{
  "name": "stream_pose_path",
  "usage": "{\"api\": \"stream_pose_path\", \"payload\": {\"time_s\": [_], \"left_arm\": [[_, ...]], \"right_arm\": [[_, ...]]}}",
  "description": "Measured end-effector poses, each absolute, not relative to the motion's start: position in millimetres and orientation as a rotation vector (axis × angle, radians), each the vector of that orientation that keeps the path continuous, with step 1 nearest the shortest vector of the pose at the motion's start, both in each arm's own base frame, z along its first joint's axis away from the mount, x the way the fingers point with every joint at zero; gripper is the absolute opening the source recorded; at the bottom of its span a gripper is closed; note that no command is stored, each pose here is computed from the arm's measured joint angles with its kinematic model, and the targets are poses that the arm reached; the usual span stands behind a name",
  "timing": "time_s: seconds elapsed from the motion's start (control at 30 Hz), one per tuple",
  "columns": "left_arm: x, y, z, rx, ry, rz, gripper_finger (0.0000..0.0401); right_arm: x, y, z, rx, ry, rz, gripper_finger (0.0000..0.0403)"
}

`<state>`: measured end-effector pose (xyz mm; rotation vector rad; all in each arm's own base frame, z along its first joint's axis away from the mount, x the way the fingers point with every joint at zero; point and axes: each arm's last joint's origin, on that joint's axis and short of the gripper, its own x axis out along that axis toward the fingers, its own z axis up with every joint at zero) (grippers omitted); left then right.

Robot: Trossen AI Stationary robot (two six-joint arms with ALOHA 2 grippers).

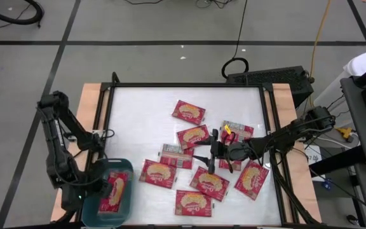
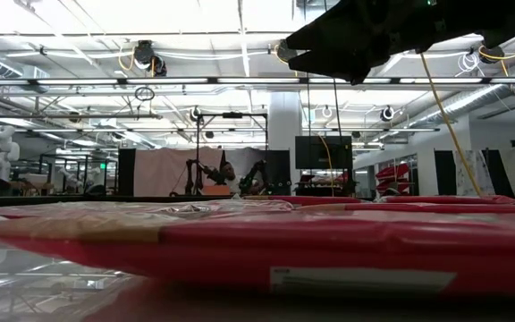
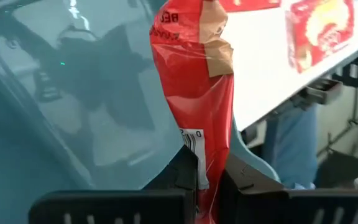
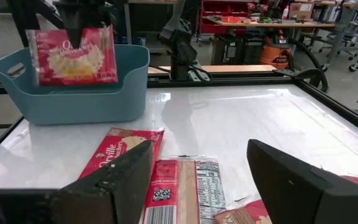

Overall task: Sort popcorn bags into baskets
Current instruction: Put the red popcorn bag into the blue bin

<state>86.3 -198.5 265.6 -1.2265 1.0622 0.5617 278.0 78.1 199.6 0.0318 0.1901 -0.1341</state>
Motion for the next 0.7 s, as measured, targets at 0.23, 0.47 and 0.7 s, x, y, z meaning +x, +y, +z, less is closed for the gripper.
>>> {"api": "stream_pose_path", "payload": {"time_s": [0.23,0.47,0.7], "left_arm": [[97.9,-199.8,254.3,-1.204,1.065,0.667,0.0024],[105.2,-203.2,245.7,-1.187,1.076,0.720,0.0024],[106.2,-204.5,238.4,-1.130,1.085,0.763,0.0024]], "right_arm": [[278.0,78.1,199.6,0.023,0.191,-0.133,0.0254],[277.9,78.1,199.6,0.013,0.191,-0.132,0.0254],[278.0,78.2,199.9,0.021,0.188,-0.133,0.0254]]}}
